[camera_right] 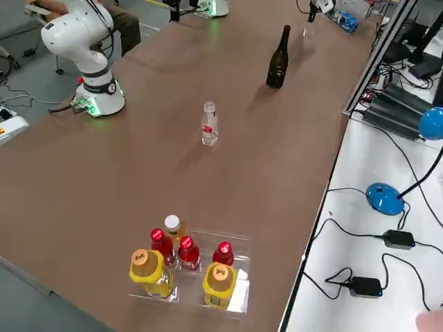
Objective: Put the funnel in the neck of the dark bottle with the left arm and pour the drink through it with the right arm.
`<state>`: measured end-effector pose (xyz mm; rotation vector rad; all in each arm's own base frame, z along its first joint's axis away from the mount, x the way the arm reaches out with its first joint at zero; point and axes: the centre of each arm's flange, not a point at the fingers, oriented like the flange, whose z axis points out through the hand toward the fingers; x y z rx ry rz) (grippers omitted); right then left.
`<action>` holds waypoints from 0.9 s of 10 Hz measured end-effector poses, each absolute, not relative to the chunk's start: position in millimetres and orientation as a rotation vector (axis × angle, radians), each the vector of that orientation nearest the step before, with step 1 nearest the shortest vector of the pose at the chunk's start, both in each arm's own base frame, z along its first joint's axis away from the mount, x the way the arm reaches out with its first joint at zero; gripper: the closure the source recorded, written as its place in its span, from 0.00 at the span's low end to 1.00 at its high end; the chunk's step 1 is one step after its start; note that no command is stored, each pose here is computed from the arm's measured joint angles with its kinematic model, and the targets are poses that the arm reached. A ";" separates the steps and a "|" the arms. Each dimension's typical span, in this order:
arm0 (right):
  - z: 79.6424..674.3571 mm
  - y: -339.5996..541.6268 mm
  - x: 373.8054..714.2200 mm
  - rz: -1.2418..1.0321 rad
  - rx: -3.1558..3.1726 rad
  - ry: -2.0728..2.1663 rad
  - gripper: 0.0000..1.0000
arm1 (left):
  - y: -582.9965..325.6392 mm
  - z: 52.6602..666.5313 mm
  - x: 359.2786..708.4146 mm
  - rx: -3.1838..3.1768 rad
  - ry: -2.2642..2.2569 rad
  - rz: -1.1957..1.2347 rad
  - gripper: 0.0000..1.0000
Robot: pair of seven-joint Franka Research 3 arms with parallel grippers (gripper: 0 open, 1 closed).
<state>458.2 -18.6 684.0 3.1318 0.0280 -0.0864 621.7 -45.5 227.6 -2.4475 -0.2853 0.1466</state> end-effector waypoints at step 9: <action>684.2 -20.2 457.3 -0.092 3.132 0.022 0.00 | -40.1 222.4 620.8 -2.387 -0.241 0.141 0.95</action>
